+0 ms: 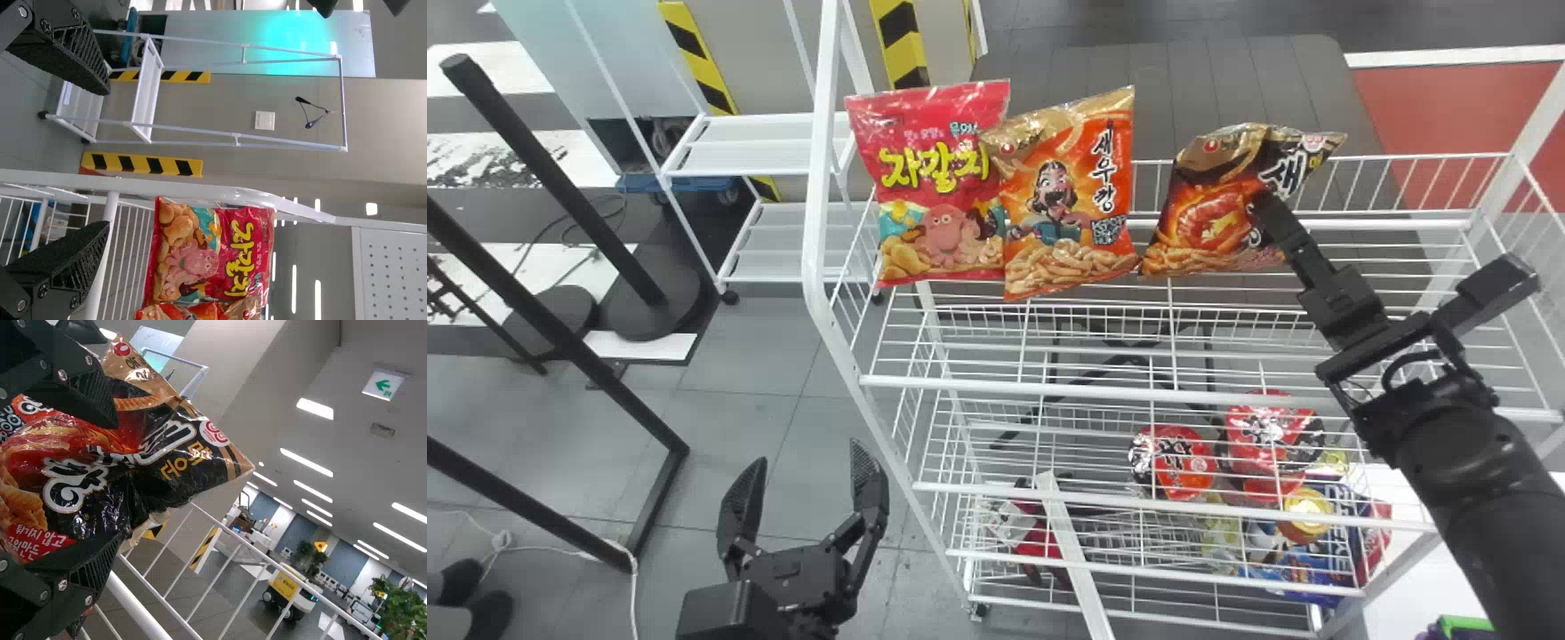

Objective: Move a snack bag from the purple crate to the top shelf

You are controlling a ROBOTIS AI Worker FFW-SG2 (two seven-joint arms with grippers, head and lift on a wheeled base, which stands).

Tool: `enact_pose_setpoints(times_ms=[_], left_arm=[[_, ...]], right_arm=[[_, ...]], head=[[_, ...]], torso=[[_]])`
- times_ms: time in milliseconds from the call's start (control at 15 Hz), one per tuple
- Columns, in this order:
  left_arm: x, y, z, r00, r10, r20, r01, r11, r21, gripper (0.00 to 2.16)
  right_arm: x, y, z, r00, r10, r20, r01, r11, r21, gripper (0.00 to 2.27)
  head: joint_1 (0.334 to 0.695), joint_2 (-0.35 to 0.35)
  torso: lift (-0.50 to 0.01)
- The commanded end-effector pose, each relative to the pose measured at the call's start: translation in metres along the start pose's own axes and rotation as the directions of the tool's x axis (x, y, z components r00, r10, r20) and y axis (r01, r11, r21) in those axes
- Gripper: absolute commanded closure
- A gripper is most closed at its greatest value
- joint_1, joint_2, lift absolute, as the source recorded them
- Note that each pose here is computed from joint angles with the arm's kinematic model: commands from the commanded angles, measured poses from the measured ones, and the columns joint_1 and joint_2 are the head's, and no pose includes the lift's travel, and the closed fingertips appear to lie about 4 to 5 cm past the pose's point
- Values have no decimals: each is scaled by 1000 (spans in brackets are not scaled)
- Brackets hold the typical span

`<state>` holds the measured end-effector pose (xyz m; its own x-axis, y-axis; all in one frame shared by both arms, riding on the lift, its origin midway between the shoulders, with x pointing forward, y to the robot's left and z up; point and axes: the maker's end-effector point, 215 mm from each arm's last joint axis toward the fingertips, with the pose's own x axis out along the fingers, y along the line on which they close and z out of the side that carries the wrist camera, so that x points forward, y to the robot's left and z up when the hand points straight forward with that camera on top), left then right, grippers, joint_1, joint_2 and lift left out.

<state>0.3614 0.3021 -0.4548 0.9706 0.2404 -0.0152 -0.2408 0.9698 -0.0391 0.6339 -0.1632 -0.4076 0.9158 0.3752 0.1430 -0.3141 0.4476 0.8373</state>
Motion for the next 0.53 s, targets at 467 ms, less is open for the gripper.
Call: enact_pose_setpoints(times_ms=[467], left_arm=[[0, 1, 0, 1000, 2, 0, -2, 1000, 0, 124]], right_arm=[[-18, 14, -5, 1000, 13, -8, -13, 1000, 4, 164]], head=[[695, 155]], torso=[[7]])
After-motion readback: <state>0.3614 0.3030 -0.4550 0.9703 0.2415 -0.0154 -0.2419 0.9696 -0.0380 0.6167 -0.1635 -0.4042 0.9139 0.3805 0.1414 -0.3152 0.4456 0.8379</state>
